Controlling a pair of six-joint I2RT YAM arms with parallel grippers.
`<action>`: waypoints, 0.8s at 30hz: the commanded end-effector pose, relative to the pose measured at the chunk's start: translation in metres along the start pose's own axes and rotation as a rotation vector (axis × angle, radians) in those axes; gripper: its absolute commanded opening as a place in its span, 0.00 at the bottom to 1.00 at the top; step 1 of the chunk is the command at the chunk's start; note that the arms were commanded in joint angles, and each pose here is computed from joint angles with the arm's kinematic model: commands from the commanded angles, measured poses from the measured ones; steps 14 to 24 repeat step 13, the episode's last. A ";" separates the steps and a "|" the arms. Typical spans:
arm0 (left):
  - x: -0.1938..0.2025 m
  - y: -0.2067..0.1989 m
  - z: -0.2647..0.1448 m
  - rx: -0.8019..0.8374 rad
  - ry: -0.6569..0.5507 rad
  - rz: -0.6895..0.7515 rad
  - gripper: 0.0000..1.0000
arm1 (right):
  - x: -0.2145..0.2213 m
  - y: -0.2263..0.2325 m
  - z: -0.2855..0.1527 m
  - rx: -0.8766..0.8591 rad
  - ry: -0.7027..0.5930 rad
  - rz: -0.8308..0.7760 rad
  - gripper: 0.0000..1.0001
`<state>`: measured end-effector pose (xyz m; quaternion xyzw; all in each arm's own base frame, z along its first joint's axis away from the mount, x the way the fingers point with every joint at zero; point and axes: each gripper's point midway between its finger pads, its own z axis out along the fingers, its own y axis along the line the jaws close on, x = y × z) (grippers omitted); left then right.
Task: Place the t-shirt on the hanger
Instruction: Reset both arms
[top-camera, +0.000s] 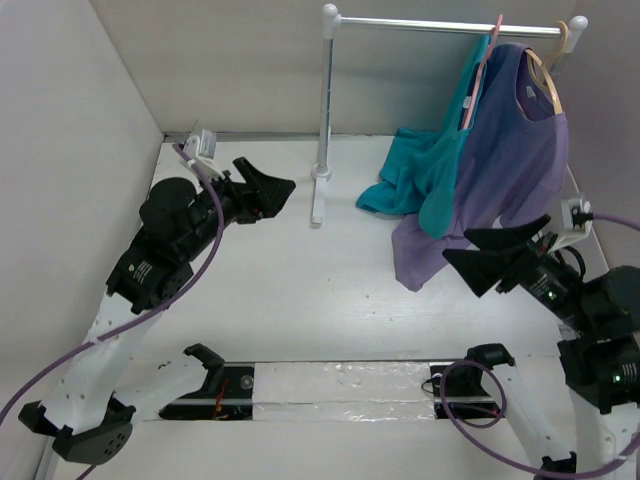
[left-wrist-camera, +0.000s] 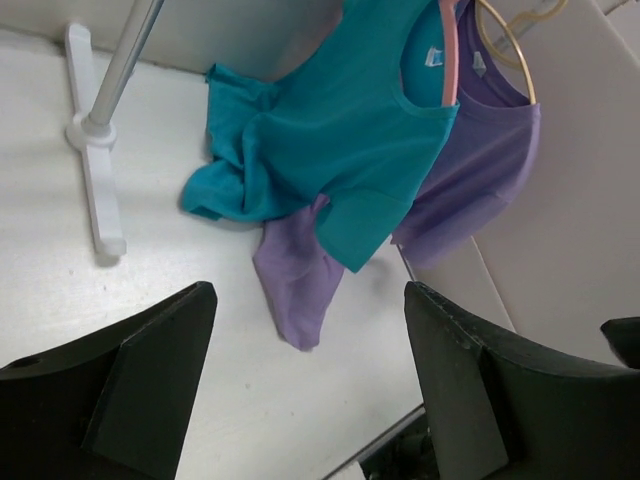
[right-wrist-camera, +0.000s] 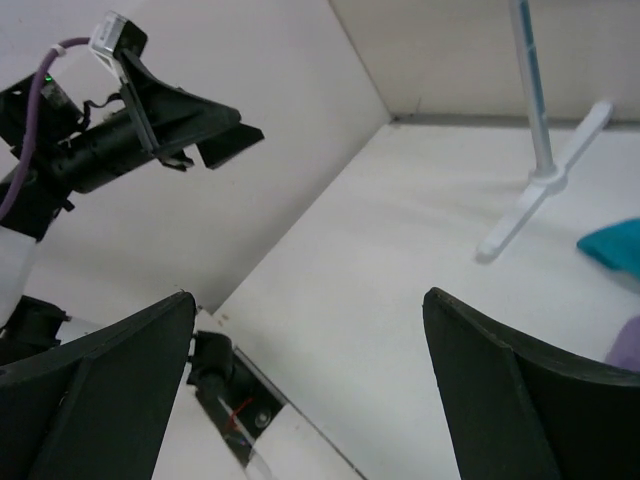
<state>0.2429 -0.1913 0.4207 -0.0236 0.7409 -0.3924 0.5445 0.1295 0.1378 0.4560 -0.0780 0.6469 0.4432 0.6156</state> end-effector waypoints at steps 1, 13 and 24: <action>0.014 0.013 -0.017 -0.034 -0.008 -0.105 0.72 | 0.027 0.004 -0.026 0.019 0.042 0.028 1.00; 0.050 0.009 -0.008 0.065 0.062 -0.235 0.69 | 0.046 -0.016 -0.048 0.145 0.039 0.023 1.00; 0.050 0.009 -0.008 0.065 0.062 -0.235 0.69 | 0.046 -0.016 -0.048 0.145 0.039 0.023 1.00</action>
